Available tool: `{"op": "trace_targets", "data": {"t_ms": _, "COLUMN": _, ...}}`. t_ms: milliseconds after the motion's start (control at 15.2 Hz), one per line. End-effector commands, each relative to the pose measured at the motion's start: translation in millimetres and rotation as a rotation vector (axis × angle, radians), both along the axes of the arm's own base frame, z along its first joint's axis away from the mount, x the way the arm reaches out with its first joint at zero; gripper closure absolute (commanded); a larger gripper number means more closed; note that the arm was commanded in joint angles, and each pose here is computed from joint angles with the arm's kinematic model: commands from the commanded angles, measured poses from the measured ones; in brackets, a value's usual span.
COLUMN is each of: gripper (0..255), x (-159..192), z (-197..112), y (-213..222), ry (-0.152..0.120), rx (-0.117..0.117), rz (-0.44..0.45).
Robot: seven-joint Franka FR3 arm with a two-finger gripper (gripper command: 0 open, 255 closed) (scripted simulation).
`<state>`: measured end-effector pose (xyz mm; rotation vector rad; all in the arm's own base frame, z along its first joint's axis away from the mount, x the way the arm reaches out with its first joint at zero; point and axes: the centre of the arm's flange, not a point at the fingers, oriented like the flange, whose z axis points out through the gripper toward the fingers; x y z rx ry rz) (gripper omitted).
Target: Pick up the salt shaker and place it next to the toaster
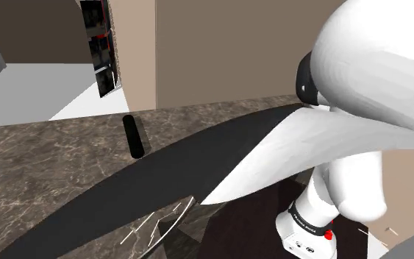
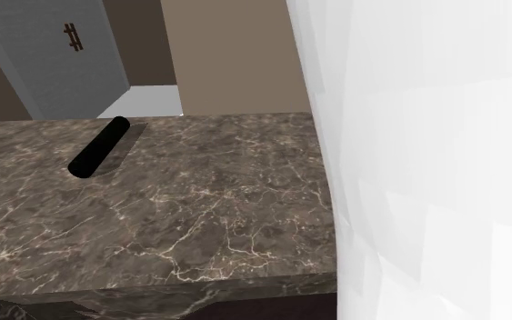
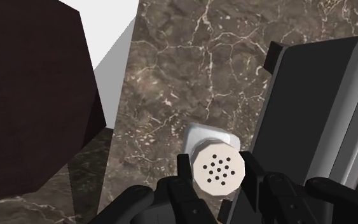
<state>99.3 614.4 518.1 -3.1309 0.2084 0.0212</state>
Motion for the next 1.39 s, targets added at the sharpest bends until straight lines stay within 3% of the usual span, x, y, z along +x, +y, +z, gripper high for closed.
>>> {"op": "trace_targets", "data": {"t_ms": 0, "gripper": 255, "x": 0, "z": -11, "y": 0, "ry": 0.000, "rx": 0.001, "rz": 0.000}}
{"op": "trace_targets", "data": {"t_ms": 1320, "gripper": 255, "x": 0, "z": -117, "y": 0, "ry": 0.000, "rx": 0.001, "rz": 0.000}}
